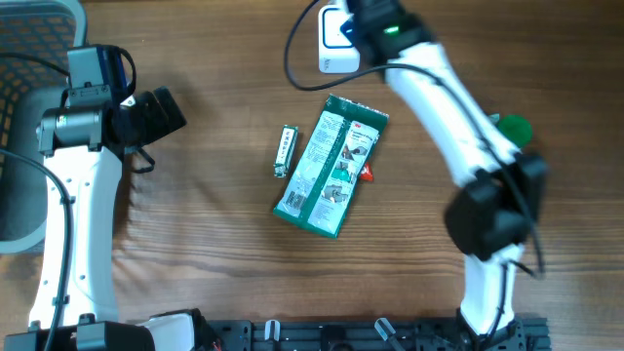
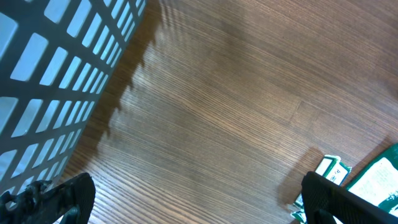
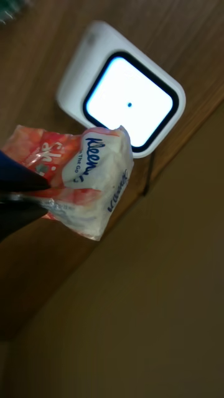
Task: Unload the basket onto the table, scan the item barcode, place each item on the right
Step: 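Carry the Kleenex pack right and drop it near the jar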
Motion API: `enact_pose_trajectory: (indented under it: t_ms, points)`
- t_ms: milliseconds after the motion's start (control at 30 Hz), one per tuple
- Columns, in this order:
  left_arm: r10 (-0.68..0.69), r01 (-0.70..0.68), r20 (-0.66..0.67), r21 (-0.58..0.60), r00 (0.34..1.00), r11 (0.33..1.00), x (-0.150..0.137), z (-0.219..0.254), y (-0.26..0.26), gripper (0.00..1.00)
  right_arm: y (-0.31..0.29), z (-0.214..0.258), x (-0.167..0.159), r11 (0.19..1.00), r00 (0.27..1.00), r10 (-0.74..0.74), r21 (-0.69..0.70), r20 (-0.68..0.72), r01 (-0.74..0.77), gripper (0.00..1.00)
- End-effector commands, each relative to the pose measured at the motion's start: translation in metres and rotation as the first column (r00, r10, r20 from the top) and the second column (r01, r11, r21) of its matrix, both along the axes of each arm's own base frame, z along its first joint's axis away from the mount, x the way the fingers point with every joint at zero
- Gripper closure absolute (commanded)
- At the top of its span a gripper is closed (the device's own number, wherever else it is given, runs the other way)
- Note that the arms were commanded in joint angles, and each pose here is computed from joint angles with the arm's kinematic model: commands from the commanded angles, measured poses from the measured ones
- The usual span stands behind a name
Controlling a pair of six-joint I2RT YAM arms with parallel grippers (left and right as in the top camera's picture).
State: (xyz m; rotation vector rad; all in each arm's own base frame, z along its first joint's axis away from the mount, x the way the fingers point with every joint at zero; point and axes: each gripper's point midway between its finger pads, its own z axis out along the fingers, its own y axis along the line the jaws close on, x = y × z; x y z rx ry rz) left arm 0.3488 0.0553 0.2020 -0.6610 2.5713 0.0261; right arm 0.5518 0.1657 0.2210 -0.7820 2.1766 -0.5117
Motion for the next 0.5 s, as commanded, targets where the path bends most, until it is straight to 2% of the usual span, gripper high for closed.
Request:
enact_pose_trajectory:
  t_ms: [0, 33, 67, 100, 200, 233, 433, 467]
  points:
    - [0.003, -0.003, 0.01, -0.003, 1.0, 1.0, 0.003, 0.003, 0.001, 0.0, -0.029, 0.043, -0.041, 0.959, 0.995, -0.026, 0.28, -0.099, 0.053, 0.96]
    - [0.003, -0.003, 0.01, -0.003, 1.0, 1.0, 0.003, 0.003, 0.001, 0.0, -0.042, 0.034, -0.06, 0.947, 0.98, -0.03, 0.31, -0.196, 0.091, 0.96]
    - [0.003, -0.003, 0.01, -0.003, 1.0, 1.0, 0.003, 0.003, 0.001, 0.0, -0.063, 0.015, -0.089, 0.938, 0.935, -0.038, 0.31, -0.351, 0.155, 0.96]
    - [0.003, -0.003, 0.01, -0.003, 1.0, 1.0, 0.003, 0.003, 0.001, 0.0, -0.078, 0.003, -0.107, 0.93, 0.893, -0.064, 0.299, -0.446, 0.215, 0.96]
    - [0.003, -0.003, 0.01, -0.004, 1.0, 1.0, 0.003, 0.003, 0.001, 0.0, -0.12, -0.034, -0.149, 0.866, 0.731, -0.216, 0.218, -0.647, 0.45, 0.96]
    - [0.003, -0.003, 0.01, -0.003, 1.0, 1.0, 0.003, 0.003, 0.001, 0.0, -0.135, -0.049, -0.159, 0.829, 0.672, -0.268, 0.19, -0.69, 0.526, 0.96]
    - [0.003, -0.003, 0.01, -0.003, 1.0, 1.0, 0.003, 0.003, 0.001, 0.0, -0.187, -0.111, -0.185, 0.754, 0.527, -0.422, 0.037, -0.738, 0.656, 0.95]
    - [0.003, -0.003, 0.01, -0.003, 1.0, 1.0, 0.003, 0.003, 0.001, 0.0, -0.196, -0.117, -0.189, 0.742, 0.511, -0.452, 0.009, -0.731, 0.67, 0.92]
